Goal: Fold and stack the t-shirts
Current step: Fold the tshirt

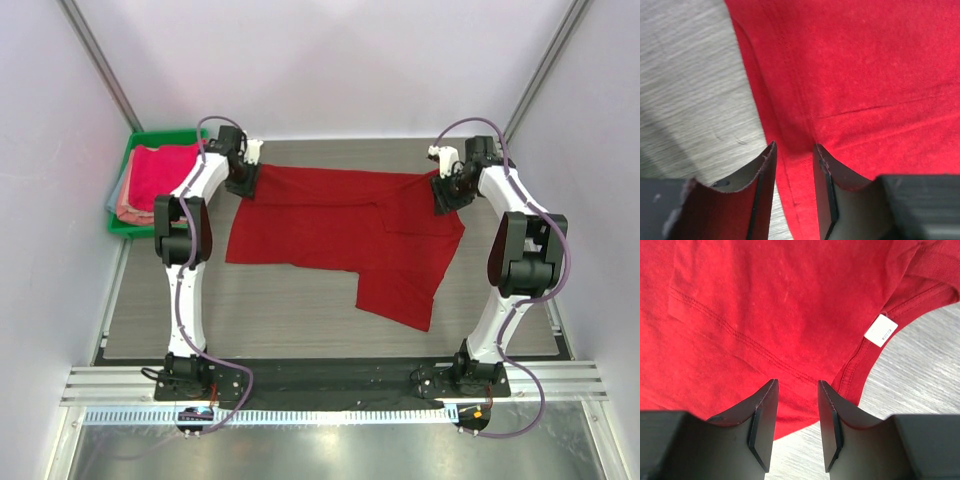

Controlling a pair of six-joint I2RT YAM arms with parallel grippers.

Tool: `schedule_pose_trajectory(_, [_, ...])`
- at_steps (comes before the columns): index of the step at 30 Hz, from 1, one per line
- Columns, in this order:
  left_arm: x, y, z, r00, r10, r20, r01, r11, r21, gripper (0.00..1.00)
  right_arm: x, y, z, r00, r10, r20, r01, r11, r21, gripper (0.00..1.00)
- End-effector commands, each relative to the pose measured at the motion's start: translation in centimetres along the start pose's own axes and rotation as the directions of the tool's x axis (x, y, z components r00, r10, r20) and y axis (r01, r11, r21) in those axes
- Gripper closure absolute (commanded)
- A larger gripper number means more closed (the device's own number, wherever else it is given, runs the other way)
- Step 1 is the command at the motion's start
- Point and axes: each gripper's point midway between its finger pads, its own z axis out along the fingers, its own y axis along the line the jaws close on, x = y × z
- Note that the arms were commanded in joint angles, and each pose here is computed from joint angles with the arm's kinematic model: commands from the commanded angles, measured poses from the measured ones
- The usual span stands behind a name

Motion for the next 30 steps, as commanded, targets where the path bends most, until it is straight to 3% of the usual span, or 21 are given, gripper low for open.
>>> schedule_pose_trajectory(1, [-0.9, -1.3, -0.9, 1.0, 0.0, 0.018, -0.001, 0.999, 0.045, 0.63, -0.7, -0.1, -1.2, 0.999, -0.027, 0.026, 0.027, 1.0, 0.012, 0.57])
schedule_pose_trajectory(6, [0.3, -1.7, -0.1, 1.0, 0.014, -0.019, -0.013, 0.999, 0.042, 0.69, -0.4, 0.0, -0.5, 1.0, -0.021, 0.014, 0.021, 1.0, -0.004, 0.57])
schedule_pose_trajectory(7, [0.4, -1.8, -0.1, 1.0, 0.017, -0.024, -0.016, 0.999, 0.043, 0.73, -0.3, -0.1, -0.3, 1.0, -0.019, 0.011, 0.019, 1.0, -0.006, 0.57])
schedule_pose_trajectory(8, [0.4, -1.8, 0.0, 1.0, 0.019, -0.024, -0.018, 0.999, 0.044, 0.82, -0.5, -0.1, -0.4, 1.0, -0.021, 0.014, 0.021, 1.0, -0.004, 0.57])
schedule_pose_trajectory(12, [0.5, -1.6, -0.1, 0.999, 0.024, -0.028, -0.023, 0.999, 0.026, 0.92, -0.3, -0.4, -0.2, 1.0, -0.028, 0.001, 0.028, 1.0, 0.003, 0.57])
schedule_pose_trajectory(15, [0.6, -1.1, 0.0, 0.999, 0.027, -0.032, -0.027, 1.0, 0.003, 0.92, -0.1, -0.3, 0.0, 1.0, -0.025, -0.005, 0.025, 1.0, 0.001, 0.58])
schedule_pose_trajectory(16, [0.6, -1.0, 0.0, 0.999, 0.024, -0.033, -0.024, 1.0, -0.008, 0.9, -0.1, -0.3, 0.0, 1.0, -0.023, -0.003, 0.023, 1.0, -0.002, 0.58])
schedule_pose_trajectory(17, [0.5, -0.7, -0.1, 0.999, 0.019, -0.029, -0.019, 0.999, -0.026, 0.76, -0.2, -0.3, -0.1, 1.0, -0.018, 0.0, 0.018, 1.0, -0.002, 0.58])
schedule_pose_trajectory(19, [0.2, -0.2, -0.3, 1.0, 0.018, -0.022, -0.02, 0.999, -0.051, 0.74, -0.3, -0.3, -0.1, 1.0, -0.016, 0.004, 0.016, 1.0, -0.003, 0.58])
schedule_pose_trajectory(28, [0.7, -0.1, 0.1, 0.999, 0.026, -0.039, -0.028, 0.998, -0.049, 1.0, -0.4, -0.4, -0.5, 1.0, -0.019, 0.005, 0.019, 1.0, 0.014, 0.59])
schedule_pose_trajectory(30, [0.6, 0.0, -0.2, 0.999, 0.028, -0.036, -0.03, 0.998, -0.055, 1.0, -0.4, -0.6, -0.9, 1.0, -0.026, 0.005, 0.026, 0.999, 0.026, 0.6])
